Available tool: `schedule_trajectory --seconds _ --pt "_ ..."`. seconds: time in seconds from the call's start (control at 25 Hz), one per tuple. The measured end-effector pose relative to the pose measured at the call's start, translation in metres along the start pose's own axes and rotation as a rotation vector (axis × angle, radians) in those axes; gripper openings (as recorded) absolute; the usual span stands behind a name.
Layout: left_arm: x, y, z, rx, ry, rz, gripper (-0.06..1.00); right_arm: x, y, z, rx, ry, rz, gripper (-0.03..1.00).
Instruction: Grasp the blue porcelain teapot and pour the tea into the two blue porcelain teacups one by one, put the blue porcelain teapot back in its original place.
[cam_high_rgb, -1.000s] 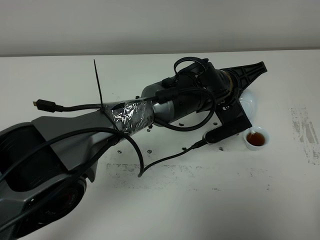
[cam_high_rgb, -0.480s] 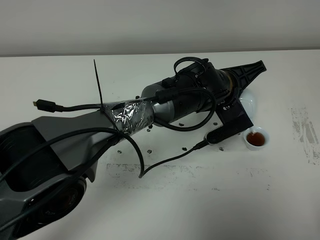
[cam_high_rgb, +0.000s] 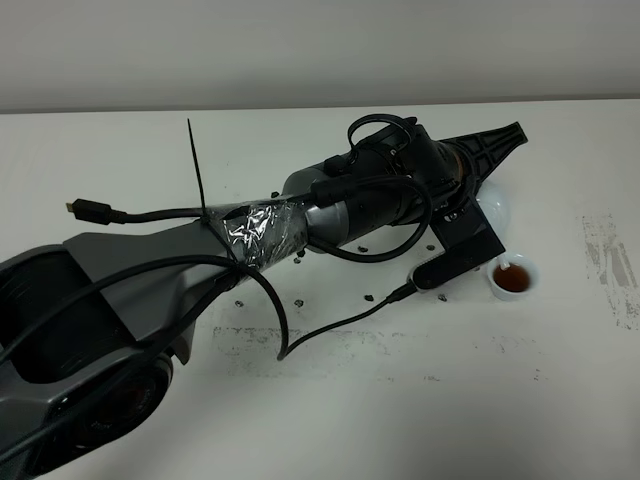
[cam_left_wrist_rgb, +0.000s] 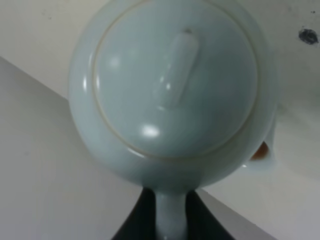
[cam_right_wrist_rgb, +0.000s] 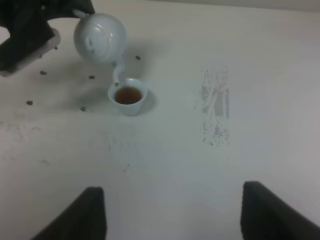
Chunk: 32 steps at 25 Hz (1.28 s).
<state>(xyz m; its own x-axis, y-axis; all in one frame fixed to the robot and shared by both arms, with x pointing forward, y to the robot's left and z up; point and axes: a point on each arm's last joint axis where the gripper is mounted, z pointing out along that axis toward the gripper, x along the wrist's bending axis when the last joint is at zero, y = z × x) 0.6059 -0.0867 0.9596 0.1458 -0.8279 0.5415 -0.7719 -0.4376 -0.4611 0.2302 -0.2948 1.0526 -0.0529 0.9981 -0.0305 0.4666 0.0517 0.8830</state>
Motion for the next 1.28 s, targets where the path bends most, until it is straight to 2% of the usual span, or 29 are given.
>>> schedule_trajectory --seconds 0.4,0.56,0.76,1.28 --pt "-0.0024 0.0002 0.0000 -0.001 -0.027 -0.039 0.03 0.0000 0.0000 0.0000 0.000 0.000 0.000 0.59" --pt "-0.0024 0.0010 0.0000 -0.010 -0.027 -0.107 0.03 0.0000 0.0000 0.0000 0.000 0.000 0.000 0.59" --pt "-0.0046 0.0014 -0.0001 -0.009 -0.052 -0.238 0.03 0.0000 0.0000 0.0000 0.000 0.000 0.000 0.59" --pt "-0.0039 -0.0009 -0.0063 0.006 -0.074 -0.738 0.03 0.0000 0.0000 0.0000 0.000 0.000 0.000 0.59"
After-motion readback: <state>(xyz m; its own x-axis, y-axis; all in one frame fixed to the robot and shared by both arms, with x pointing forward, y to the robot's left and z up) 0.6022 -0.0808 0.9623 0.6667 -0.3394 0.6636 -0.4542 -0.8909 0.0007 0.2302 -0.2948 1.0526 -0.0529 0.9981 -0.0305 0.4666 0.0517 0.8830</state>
